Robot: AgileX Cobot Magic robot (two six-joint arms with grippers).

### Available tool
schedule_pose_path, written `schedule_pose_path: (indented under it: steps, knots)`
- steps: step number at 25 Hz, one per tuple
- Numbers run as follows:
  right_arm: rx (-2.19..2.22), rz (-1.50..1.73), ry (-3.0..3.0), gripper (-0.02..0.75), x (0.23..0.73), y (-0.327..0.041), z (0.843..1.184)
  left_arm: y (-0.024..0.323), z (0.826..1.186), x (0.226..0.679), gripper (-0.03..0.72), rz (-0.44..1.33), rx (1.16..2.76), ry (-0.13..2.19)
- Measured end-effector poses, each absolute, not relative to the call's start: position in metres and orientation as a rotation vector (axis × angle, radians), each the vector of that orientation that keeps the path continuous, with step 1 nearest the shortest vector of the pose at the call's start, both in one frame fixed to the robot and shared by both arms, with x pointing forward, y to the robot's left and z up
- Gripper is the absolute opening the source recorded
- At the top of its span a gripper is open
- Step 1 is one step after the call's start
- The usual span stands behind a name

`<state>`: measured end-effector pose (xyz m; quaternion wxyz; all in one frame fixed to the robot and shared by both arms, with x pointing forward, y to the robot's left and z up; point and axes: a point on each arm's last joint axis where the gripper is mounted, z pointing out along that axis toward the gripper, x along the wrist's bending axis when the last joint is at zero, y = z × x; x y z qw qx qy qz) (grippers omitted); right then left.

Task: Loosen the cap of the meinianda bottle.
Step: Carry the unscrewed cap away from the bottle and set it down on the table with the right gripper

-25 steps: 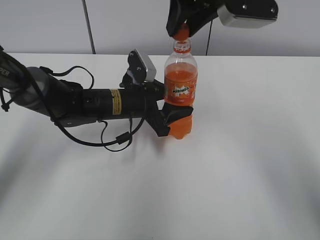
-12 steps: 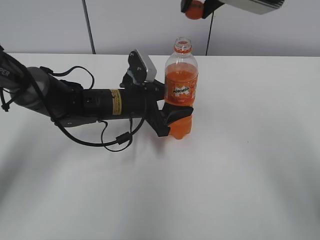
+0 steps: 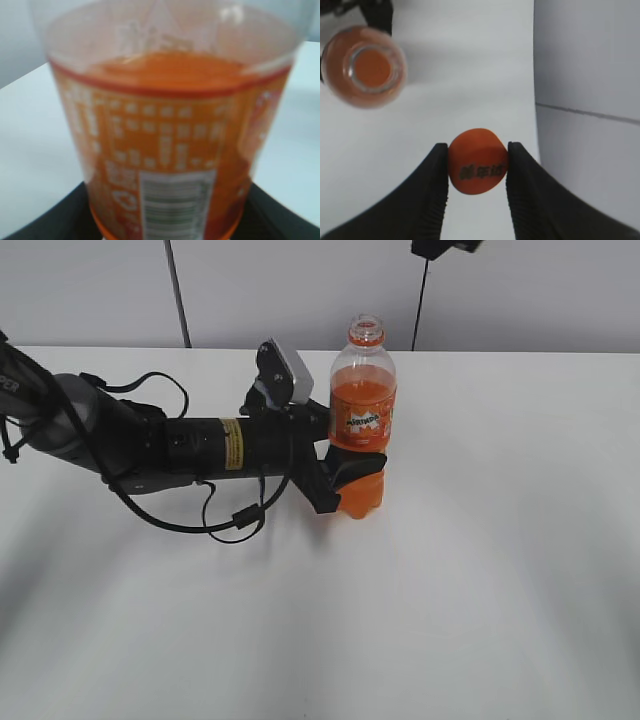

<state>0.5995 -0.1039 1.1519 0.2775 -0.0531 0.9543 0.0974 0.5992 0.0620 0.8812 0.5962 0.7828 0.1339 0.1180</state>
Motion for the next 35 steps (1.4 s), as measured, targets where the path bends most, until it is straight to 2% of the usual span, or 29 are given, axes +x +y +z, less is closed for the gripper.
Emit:
schedule_pose_path:
  steps: [6, 11, 25, 29, 35]
  knots:
    - [0.839, 0.509, 2.517, 0.27, 0.601, -0.104, 1.147, 0.062, 0.881, 0.599, 0.416, 0.274, 1.818, 0.311]
    - [1.293, 0.539, 2.37, 0.27, 0.607, -0.118, 1.145, 0.062, 0.881, 0.599, 0.416, 0.274, 1.818, 0.311]
    - [1.824, 0.636, 2.133, 0.27, 0.645, -0.236, 1.136, 0.062, 0.881, 0.599, 0.415, 0.274, 1.818, 0.31]
    - [1.916, 0.57, 2.131, 0.27, 0.65, -0.26, 1.111, 0.062, 0.881, 0.599, 0.415, 0.274, 1.818, 0.31]
    - [1.971, 0.518, 2.117, 0.27, 0.66, -0.277, 1.053, 0.062, 0.881, 0.599, 0.415, 0.274, 1.818, 0.31]
